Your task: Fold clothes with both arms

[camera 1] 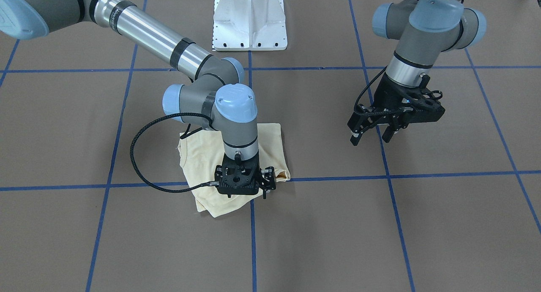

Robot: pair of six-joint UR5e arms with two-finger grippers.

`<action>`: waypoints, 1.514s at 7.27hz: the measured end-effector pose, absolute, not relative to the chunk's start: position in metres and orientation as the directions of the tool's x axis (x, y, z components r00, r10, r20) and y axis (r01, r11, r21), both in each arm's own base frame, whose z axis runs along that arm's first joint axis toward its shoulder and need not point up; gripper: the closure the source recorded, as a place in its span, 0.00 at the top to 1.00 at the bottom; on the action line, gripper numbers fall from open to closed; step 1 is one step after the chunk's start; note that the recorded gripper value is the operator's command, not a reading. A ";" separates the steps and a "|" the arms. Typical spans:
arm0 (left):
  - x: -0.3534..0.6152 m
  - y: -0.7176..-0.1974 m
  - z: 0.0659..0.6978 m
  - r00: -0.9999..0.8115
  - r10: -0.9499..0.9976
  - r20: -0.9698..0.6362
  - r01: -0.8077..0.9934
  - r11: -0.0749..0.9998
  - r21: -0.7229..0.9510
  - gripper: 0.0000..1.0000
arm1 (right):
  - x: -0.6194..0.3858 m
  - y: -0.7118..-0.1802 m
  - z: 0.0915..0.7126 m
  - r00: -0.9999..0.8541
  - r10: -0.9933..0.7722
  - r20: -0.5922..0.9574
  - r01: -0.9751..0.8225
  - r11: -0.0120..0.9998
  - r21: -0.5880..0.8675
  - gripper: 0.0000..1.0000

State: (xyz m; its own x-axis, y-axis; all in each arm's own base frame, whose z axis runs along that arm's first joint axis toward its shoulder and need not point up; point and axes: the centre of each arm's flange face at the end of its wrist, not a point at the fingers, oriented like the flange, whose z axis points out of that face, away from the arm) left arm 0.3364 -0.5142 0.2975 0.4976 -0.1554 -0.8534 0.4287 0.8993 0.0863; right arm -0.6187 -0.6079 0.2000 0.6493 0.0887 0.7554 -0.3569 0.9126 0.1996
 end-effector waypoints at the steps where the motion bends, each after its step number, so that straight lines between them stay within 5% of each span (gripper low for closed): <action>1: 0.335 -0.515 0.298 0.498 -0.157 -0.853 0.430 0.899 0.086 1.00 | -0.615 -0.613 0.191 0.640 0.079 0.764 -0.367 0.905 0.213 1.00; 6: 0.257 -0.521 0.308 0.508 -0.083 -0.858 0.383 0.913 0.138 1.00 | -0.491 -0.638 0.190 0.652 0.045 0.756 -0.276 0.944 0.182 1.00; 11: 0.182 -0.526 0.342 0.606 0.011 -0.795 0.396 0.863 0.313 1.00 | -0.238 -0.586 0.345 0.676 0.010 0.737 -0.212 0.960 0.181 1.00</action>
State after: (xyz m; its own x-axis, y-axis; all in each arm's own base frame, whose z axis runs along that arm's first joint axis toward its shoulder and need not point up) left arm 0.1823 -0.5262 0.3421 0.6059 0.0107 -0.7954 0.3962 0.8630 0.3134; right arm -0.2380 -0.5865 0.3447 0.6761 0.0100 0.7367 -0.2116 0.9604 0.1812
